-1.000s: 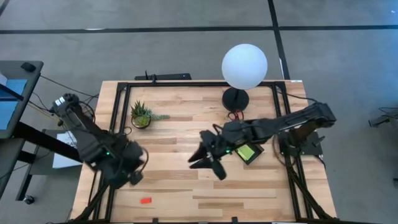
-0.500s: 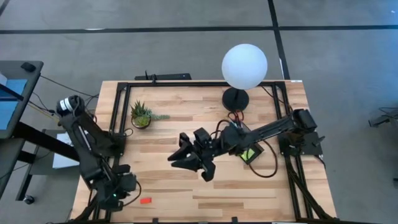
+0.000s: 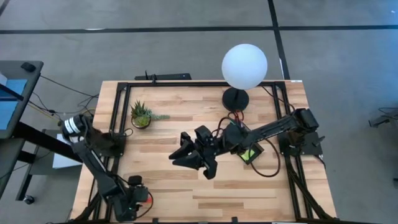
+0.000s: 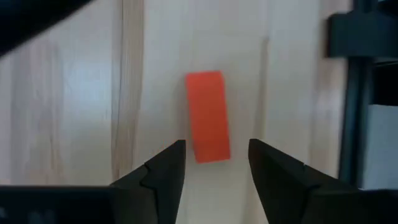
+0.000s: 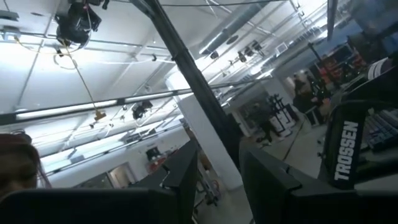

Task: Pick and place office supplies into organizer
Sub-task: Put the orange eraser into the black desk organizer

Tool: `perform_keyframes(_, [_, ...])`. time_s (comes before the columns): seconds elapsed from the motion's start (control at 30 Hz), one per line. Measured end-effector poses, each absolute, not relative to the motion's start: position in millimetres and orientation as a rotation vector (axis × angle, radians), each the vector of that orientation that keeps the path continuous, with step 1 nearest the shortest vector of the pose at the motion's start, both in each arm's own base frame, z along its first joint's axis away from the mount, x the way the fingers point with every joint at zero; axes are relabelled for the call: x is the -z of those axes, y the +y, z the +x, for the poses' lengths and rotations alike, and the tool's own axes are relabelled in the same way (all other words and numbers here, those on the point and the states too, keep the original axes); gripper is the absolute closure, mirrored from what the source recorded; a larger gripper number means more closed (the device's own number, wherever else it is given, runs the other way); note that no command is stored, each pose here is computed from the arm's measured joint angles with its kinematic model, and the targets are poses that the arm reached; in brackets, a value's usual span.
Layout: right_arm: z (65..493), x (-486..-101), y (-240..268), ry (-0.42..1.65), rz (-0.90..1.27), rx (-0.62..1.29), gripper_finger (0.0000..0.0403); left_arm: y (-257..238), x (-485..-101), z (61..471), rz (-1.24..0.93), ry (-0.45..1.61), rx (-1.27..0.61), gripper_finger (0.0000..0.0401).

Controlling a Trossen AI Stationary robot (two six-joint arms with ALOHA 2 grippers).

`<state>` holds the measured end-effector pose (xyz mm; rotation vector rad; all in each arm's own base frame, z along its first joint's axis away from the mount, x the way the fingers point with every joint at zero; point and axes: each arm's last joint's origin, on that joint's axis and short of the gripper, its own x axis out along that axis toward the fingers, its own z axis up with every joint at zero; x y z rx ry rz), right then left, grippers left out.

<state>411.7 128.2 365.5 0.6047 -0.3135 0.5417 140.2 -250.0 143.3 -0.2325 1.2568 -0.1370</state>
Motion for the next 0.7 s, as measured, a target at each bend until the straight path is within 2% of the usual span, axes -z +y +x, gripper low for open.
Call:
perform_keyframes(0.4, [413, -362, 129, -0.262, 0.611, -0.556, 0.029, -249, -137, 151, -0.276, 1.254, 0.103, 0.0238])
perform_keyframes(0.7, [413, -362, 129, -0.254, 0.642, -0.561, 0.029, -250, -120, 152, -0.255, 1.336, 0.034, 0.0251])
